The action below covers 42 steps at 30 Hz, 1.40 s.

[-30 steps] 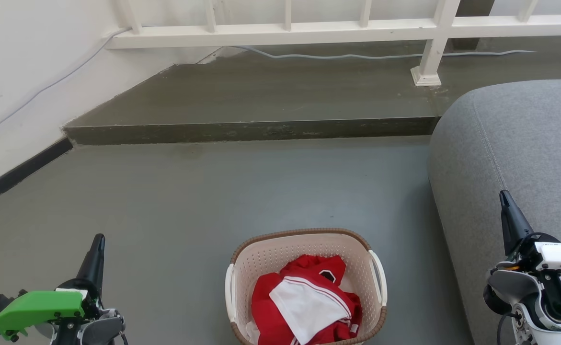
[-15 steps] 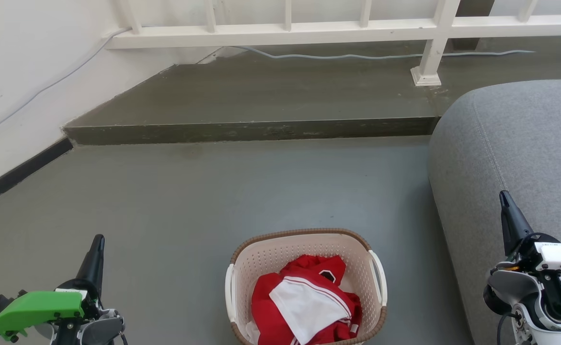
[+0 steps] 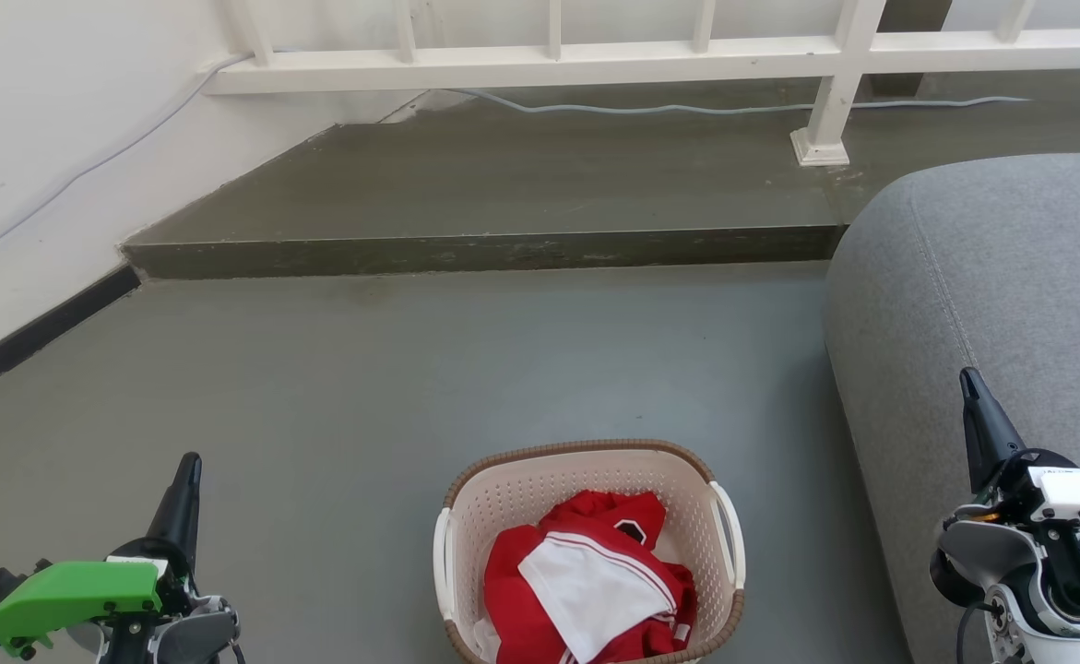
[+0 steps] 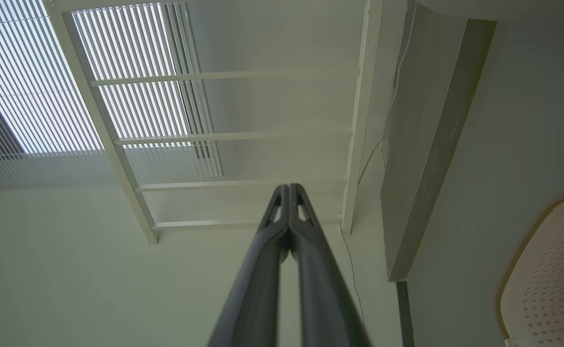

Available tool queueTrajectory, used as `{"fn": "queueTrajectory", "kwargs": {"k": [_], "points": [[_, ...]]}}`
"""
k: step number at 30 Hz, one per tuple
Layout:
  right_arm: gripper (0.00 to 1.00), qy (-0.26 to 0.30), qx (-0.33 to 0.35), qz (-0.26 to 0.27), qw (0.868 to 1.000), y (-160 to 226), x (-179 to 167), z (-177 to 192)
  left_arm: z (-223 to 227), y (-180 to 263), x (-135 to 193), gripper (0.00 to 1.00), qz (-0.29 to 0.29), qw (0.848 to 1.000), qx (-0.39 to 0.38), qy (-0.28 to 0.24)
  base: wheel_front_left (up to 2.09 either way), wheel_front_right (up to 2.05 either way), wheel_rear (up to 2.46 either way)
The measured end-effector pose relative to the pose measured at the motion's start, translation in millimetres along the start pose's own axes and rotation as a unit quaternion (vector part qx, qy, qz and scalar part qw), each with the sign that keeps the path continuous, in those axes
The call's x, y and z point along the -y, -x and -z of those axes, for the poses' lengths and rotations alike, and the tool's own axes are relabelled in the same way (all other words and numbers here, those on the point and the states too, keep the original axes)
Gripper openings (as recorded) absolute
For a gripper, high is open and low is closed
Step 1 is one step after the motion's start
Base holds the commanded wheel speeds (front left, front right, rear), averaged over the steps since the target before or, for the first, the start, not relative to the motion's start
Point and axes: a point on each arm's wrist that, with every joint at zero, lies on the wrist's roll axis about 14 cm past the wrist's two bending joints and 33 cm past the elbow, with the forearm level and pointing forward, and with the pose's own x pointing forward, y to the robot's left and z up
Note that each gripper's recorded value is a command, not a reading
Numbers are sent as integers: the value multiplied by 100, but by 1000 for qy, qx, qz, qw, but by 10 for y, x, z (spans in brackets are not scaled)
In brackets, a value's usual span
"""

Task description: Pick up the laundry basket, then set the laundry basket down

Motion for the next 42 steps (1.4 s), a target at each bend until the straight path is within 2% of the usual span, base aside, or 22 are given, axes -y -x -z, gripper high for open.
{"fn": "queueTrajectory", "kwargs": {"k": [42], "points": [[0,-2,1,2,1000,1,14,-1,-23,2,-20,0,-1,1000,2,1,0,0,0]]}}
